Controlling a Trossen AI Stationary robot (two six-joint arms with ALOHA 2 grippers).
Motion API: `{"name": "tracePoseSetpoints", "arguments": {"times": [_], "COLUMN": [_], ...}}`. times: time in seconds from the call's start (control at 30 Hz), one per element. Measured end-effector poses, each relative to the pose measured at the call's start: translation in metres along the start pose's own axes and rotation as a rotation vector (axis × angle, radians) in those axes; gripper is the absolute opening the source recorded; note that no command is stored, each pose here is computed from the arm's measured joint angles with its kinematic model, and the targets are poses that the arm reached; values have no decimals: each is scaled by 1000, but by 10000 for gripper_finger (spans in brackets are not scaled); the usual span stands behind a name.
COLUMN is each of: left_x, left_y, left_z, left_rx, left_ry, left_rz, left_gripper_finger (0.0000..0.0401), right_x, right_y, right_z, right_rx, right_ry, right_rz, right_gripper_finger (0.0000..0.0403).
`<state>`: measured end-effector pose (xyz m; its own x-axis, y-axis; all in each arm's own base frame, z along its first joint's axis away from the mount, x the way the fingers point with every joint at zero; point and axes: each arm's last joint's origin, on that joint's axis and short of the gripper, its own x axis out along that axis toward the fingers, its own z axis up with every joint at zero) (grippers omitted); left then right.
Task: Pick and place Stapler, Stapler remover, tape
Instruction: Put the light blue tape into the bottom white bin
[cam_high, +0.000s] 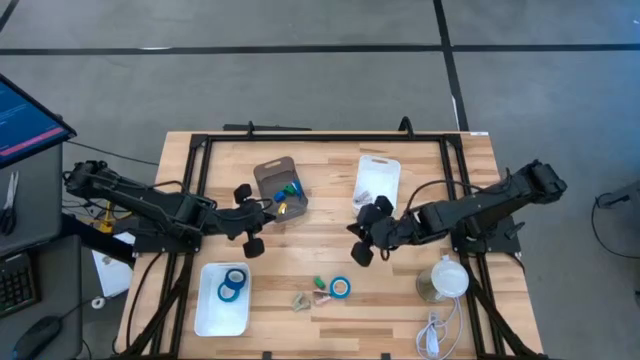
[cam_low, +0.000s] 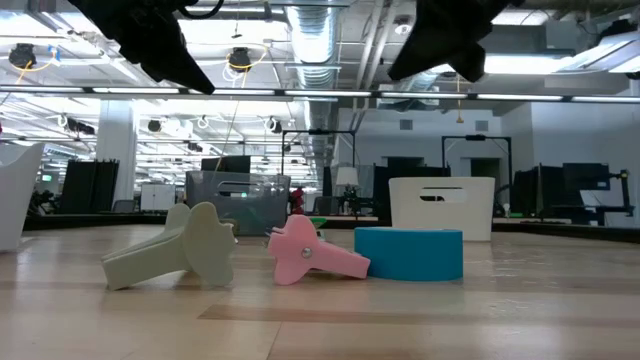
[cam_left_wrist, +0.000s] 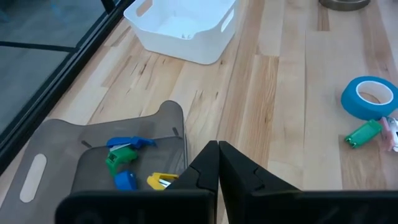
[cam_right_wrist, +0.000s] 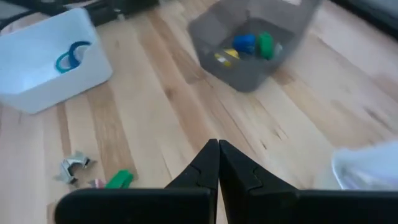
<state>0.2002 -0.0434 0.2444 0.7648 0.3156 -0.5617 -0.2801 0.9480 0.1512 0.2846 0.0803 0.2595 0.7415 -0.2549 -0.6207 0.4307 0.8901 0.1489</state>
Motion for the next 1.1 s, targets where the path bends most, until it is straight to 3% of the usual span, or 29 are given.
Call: {"name": "tracePoseSetpoints", "arguments": {"times": [0.17,0.5,0.7,1.1], "left_x": [0,0,0,0], "left_y": [0,0,0,-1], "left_z": [0,1,1,3], "left_rx": [-2,-11,-9,-22], "left_ry": [-3,-13,-14,-31], "left_rz": [-1,-3,-3,-8], "left_gripper_finger": [2,2,2,2], "right_x": [-1,-6,-7,51], "right_y": [-8,-1,10,51], "right_z": [-2,-11,-20,-32], "right_rx": [141,383,423,293], "right_ry": [116,250,272,474], "right_rz": [-69,-4,3,-172], "right_gripper_finger": [0,0,0,0]}}
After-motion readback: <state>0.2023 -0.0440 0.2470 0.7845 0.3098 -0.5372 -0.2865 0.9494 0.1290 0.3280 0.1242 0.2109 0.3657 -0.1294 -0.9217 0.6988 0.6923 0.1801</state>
